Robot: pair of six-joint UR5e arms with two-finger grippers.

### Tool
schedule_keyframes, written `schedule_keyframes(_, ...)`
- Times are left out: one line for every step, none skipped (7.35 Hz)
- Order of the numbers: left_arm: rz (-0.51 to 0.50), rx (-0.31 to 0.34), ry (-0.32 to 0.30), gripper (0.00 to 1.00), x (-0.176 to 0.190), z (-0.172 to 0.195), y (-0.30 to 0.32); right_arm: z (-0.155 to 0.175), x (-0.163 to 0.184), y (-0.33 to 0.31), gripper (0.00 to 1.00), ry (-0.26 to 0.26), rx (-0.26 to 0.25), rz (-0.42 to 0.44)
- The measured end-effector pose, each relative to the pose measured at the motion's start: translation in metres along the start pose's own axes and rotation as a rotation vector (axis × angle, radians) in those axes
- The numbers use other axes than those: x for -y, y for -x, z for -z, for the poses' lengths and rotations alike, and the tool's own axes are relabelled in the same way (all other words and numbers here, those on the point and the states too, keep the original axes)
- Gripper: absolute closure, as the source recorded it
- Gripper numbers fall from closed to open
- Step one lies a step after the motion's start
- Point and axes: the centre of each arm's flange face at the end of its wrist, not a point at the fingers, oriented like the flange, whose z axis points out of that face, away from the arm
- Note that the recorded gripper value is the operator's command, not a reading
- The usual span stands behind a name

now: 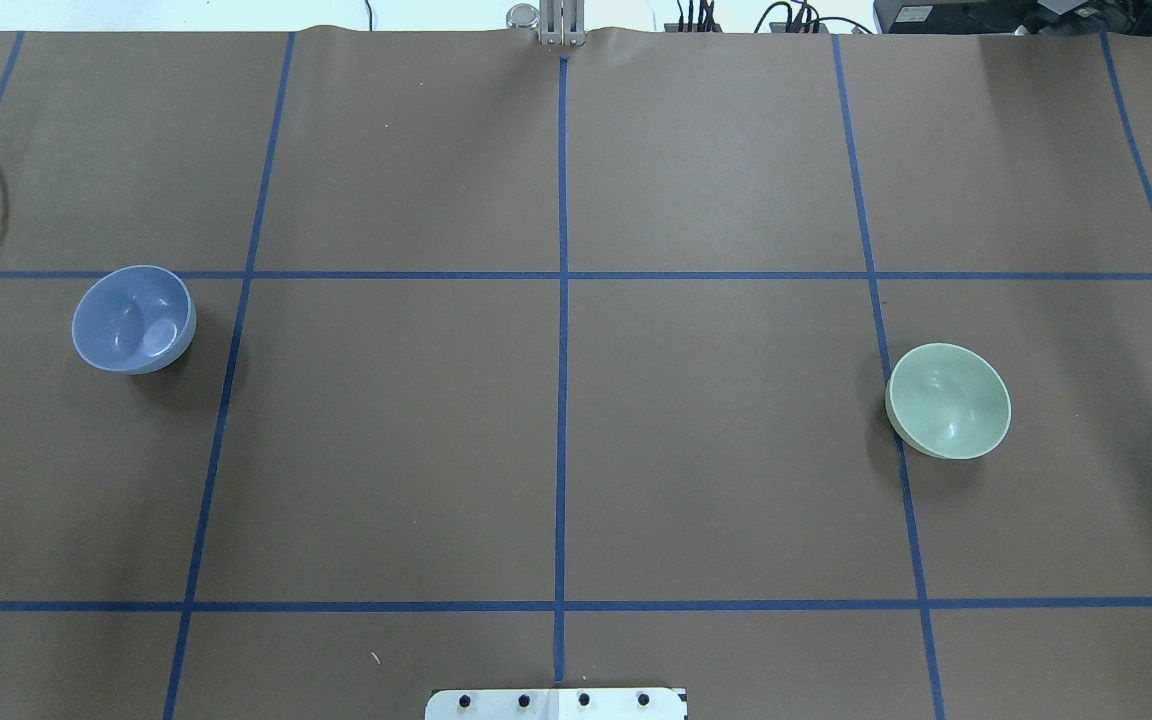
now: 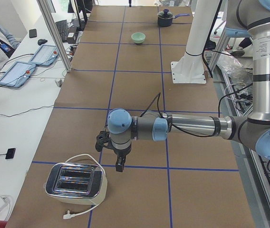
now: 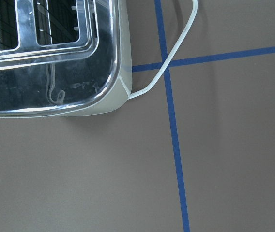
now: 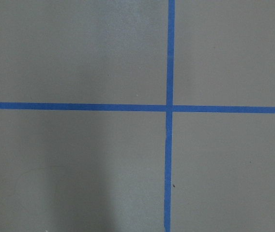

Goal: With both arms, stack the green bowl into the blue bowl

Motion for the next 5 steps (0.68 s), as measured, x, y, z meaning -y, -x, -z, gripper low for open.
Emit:
schedule_keyframes(0.0, 0.0, 0.0, 0.0, 0.0, 0.0, 0.0, 0.001, 0.001, 0.001, 0.0, -0.002, 0.0, 0.004)
schedule_keyframes(0.001, 0.0, -0.001, 0.0, 0.0, 0.001, 0.0, 0.003, 0.002, 0.003, 0.0, -0.007, 0.001, 0.012)
schedule_keyframes(-0.001, 0.001, -0.004, 0.0, 0.001, 0.002, -0.002, 0.005, 0.005, 0.005, 0.0, -0.012, 0.002, 0.019)
schedule_keyframes(0.004, 0.001, -0.014, 0.0, 0.004, 0.007, -0.007, 0.008, 0.01, 0.009, 0.0, -0.018, 0.002, 0.026)
schedule_keyframes(0.034, -0.006, -0.036, 0.0, 0.01, 0.018, -0.018, 0.011, 0.015, 0.013, 0.0, -0.025, 0.0, 0.036)
